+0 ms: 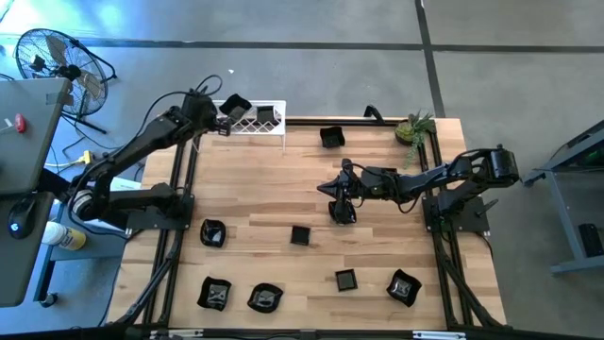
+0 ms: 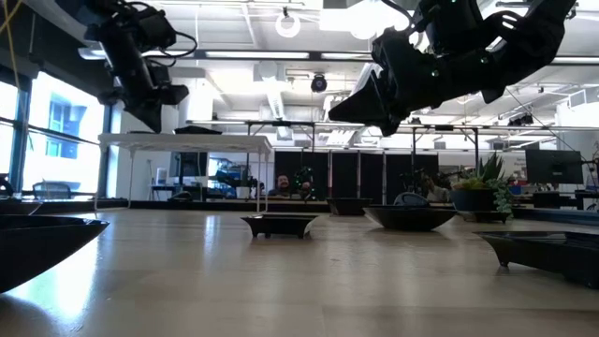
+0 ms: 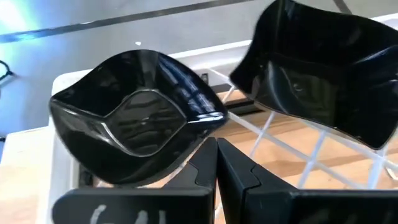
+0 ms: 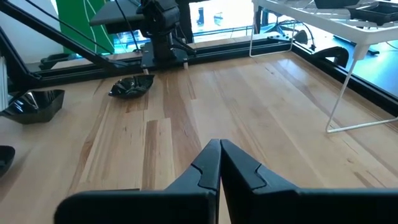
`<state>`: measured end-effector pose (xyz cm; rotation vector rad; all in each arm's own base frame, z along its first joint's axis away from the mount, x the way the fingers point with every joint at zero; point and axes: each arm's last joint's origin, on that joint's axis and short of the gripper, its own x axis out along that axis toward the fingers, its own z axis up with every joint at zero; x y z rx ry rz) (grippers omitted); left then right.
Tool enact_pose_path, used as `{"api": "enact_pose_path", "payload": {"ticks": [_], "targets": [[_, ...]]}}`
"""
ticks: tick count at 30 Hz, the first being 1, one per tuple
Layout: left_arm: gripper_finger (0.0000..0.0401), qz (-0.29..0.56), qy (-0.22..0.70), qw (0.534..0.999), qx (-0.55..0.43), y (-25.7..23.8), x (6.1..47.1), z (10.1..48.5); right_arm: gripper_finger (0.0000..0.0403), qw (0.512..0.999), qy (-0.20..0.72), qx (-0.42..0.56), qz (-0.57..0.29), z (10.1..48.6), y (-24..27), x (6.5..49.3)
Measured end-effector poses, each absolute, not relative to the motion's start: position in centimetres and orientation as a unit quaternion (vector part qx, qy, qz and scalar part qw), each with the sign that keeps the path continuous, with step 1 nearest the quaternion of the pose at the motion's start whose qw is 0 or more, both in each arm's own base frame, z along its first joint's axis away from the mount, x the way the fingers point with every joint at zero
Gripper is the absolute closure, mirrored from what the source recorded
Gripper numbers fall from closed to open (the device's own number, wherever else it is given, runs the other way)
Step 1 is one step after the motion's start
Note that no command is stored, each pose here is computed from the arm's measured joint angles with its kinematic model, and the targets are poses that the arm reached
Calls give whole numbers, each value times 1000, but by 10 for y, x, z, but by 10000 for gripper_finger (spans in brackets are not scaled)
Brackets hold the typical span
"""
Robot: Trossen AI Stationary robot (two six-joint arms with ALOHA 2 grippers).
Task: Pick & Place Mini shaped plates
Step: Adjust the black leaf-shaped plate on the shelf, then stack the black leaf-shaped plate on top of the black leaf-shaped plate on the shelf
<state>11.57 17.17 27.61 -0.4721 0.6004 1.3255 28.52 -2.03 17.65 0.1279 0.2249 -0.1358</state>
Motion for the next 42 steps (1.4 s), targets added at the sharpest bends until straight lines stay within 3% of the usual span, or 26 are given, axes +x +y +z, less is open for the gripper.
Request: {"api": "enact_pose_path", "payload": {"ticks": [9, 17, 28, 42], "targets": [[401, 576, 238, 756, -197, 154, 107, 294, 399, 989, 112, 65, -68, 176, -20, 285], [401, 485, 186, 844, -131, 106, 113, 308, 401, 988, 124, 65, -69, 174, -20, 285], [401, 293, 134, 945, -49, 52, 148, 248, 377, 972, 186, 130, -54, 165, -18, 280], [401, 162, 55, 984, -45, 11, 156, 199, 294, 907, 351, 212, -98, 183, -4, 225]]}}
